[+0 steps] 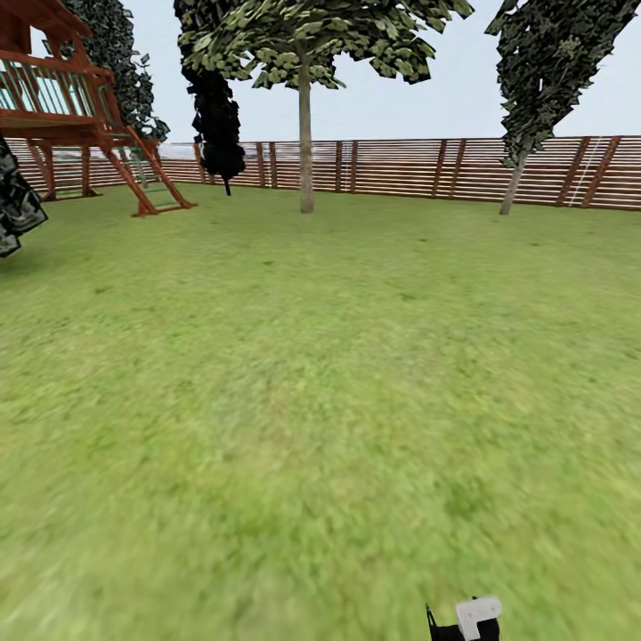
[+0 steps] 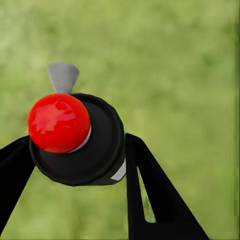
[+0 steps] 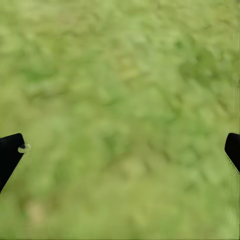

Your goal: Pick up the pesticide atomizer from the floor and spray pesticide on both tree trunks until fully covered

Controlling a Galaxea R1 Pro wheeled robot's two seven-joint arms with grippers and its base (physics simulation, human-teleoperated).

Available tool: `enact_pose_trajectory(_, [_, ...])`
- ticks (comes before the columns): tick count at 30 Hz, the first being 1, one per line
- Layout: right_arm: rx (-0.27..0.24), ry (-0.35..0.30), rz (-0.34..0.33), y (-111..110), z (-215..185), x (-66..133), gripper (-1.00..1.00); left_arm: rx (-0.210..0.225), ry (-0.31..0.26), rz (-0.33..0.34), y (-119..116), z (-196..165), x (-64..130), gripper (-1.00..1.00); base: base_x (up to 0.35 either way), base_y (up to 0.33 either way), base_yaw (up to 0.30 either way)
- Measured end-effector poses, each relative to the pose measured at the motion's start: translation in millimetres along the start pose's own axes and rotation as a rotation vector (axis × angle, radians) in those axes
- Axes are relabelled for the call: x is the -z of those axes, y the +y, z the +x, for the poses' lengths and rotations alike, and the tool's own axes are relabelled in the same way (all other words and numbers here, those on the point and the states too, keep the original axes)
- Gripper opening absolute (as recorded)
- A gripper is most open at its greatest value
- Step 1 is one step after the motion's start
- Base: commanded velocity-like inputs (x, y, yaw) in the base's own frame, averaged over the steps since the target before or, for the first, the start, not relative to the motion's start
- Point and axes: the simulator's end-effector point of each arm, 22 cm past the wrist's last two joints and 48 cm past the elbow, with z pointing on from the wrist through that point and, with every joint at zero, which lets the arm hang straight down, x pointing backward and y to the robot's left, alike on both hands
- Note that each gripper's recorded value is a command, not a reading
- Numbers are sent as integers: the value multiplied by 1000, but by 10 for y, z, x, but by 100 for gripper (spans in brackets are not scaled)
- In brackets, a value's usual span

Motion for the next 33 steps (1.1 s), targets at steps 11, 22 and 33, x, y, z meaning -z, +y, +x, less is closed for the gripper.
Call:
enact_pose_trajectory(11, [0, 0, 0, 0, 0, 0, 100, -1, 0, -4, 30, 0, -2, -100, 340, 0, 0])
enact_pose_trajectory(22, [0, 0, 0, 0, 0, 0, 100, 4, 0, -12, 81, -4, -6, -100, 340, 0, 0])
enact_pose_trajectory(33, [0, 0, 0, 0, 0, 0, 100, 7, 1, -15, 97, -4, -7, -100, 340, 0, 0])
